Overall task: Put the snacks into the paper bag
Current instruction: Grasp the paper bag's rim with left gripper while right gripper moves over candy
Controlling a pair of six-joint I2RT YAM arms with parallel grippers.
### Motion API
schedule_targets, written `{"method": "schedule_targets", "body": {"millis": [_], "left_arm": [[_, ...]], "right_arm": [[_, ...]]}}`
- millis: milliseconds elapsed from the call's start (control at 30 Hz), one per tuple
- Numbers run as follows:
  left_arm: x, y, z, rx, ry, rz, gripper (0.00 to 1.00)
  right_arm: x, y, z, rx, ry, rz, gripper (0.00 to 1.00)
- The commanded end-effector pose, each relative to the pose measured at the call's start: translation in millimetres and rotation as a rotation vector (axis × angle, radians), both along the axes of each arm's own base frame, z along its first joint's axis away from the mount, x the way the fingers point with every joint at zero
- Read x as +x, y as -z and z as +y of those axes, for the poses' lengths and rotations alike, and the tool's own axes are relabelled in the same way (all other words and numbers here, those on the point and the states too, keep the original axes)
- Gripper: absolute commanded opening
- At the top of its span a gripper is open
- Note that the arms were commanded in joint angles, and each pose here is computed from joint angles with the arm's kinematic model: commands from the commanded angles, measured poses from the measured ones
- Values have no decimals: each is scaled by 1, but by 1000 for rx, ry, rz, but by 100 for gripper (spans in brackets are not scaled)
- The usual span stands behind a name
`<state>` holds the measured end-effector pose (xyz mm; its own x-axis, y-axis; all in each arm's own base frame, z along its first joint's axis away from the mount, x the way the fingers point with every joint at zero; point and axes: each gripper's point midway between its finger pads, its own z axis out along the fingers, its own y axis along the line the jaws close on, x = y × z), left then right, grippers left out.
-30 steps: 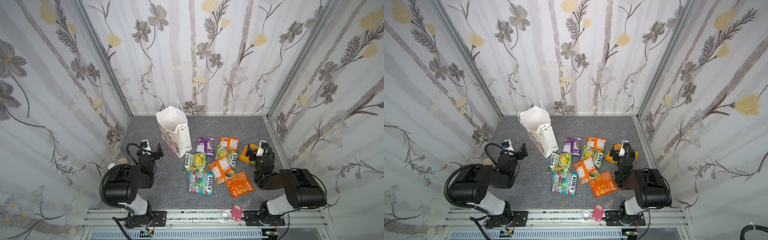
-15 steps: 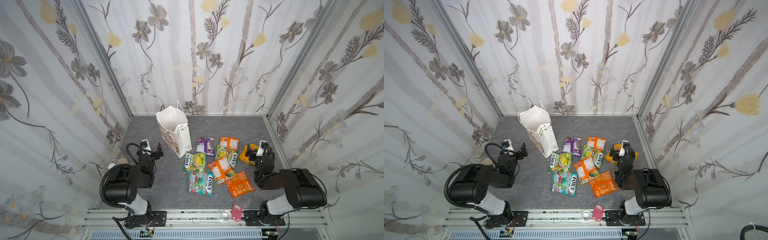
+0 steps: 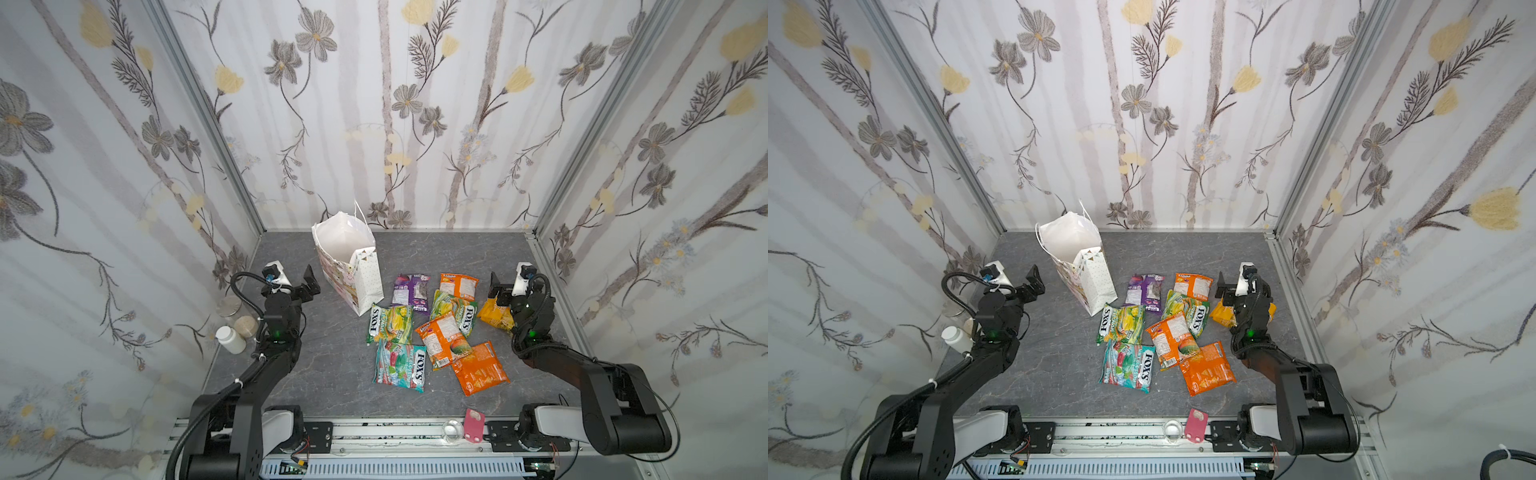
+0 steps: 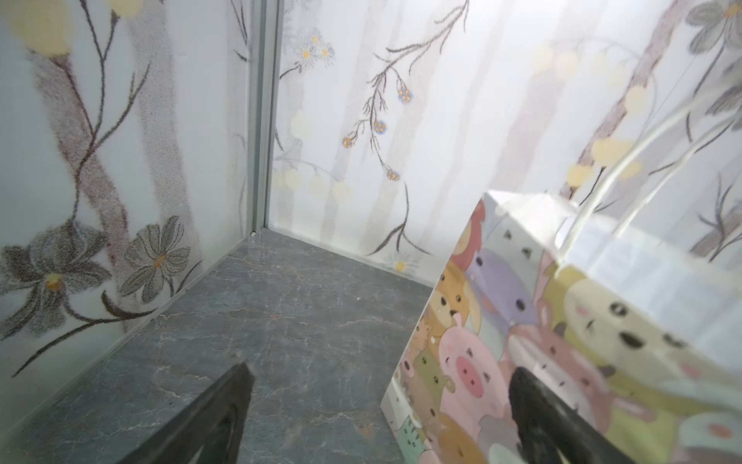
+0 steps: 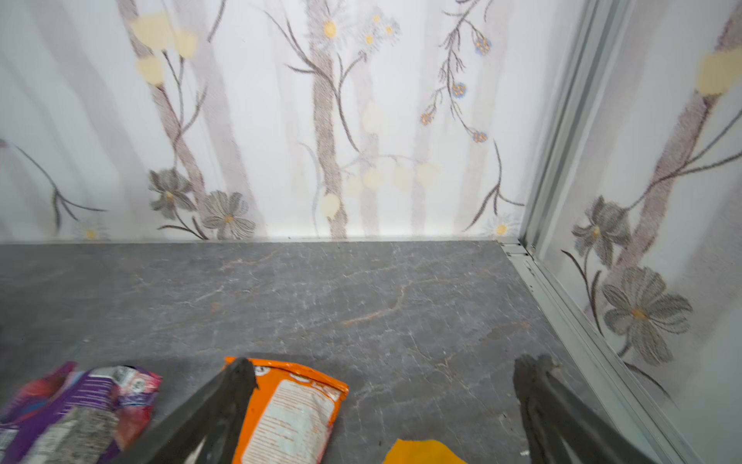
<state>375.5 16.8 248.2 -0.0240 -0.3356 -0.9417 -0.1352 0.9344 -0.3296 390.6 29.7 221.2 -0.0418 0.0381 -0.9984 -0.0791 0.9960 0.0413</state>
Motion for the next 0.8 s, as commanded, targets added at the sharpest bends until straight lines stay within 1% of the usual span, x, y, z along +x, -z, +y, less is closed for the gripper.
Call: {"method": "schedule_targets", "body": {"millis": [0,67,100,167,267,333,400,500,600,700,733,767], "left_arm": [[-24,29,-5,-168,-5,269,100],[-39,6,-15,-219,44,289,100],[-45,-6,-22,-236,83,295,100],[-56,-31,-42,-312,183,312,100],[-71,-62,-77,-422,359,311,100],[-78,-76,-89,-448,401,304,100],[-79,-82,-100,-444,429,318,100],[-75,-73,-121,-398,472,437,100],[-62,-64,-126,-333,448,501,100],[-42,-54,-115,-262,368,569,100],[-37,-51,-113,-242,344,587,100],[-31,-46,-110,-231,322,601,100]], "right_arm": [[-9,-7,39,91,-169,107,99],[-16,-31,72,130,-275,132,97],[-21,-42,86,137,-323,145,97],[-33,-59,117,133,-413,178,96],[-47,-82,146,138,-487,188,96],[-56,-85,157,146,-519,220,95],[-66,-85,166,144,-546,252,93],[-84,-81,171,141,-549,273,92],[-103,-75,170,166,-529,276,92],[-117,-71,161,202,-491,287,92],[-121,-76,157,214,-486,275,92],[-124,-62,153,214,-472,297,92]]}}
